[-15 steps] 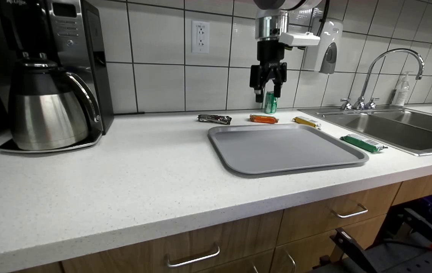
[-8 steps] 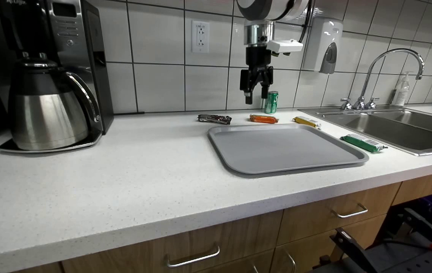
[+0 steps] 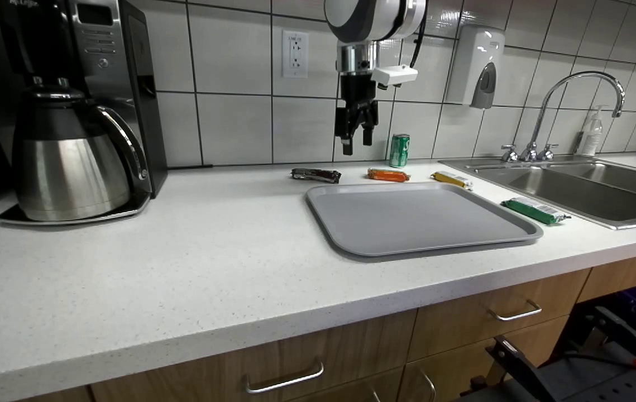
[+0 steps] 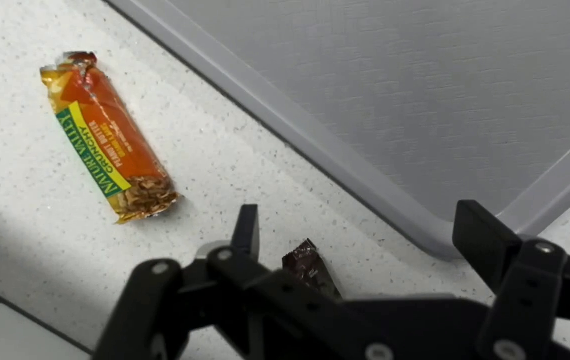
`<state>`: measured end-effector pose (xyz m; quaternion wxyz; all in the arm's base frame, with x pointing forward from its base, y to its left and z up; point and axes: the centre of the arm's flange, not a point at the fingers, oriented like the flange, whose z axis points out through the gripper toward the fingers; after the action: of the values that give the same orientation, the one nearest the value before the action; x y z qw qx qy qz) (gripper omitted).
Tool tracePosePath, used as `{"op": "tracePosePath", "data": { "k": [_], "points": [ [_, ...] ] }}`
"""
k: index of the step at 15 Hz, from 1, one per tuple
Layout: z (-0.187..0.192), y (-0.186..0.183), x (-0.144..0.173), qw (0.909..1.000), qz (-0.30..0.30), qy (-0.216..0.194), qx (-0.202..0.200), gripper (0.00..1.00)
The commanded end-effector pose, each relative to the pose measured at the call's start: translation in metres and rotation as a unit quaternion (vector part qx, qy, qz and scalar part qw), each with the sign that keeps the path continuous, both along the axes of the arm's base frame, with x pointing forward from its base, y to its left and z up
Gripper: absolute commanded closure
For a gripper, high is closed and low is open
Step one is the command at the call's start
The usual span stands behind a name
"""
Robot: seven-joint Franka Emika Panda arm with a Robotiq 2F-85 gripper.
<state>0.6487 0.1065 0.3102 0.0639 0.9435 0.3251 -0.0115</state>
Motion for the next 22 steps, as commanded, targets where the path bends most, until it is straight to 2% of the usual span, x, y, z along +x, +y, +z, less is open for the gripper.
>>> {"op": "tracePosePath", "data": {
  "k": [1,4,5,22],
  "points": [
    [-0.002,0.013,0.03,0.9993,0.034,0.011,-0.013,0.0],
    [-0.009,0.02,0.038,0.9987,0.045,0.015,-0.016,0.0],
    [-0.012,0.014,0.018,0.9996,0.026,0.004,-0.006,0.0],
    [-0.023,0.021,0.019,0.9993,0.034,0.002,-0.013,0.0]
  ]
}}
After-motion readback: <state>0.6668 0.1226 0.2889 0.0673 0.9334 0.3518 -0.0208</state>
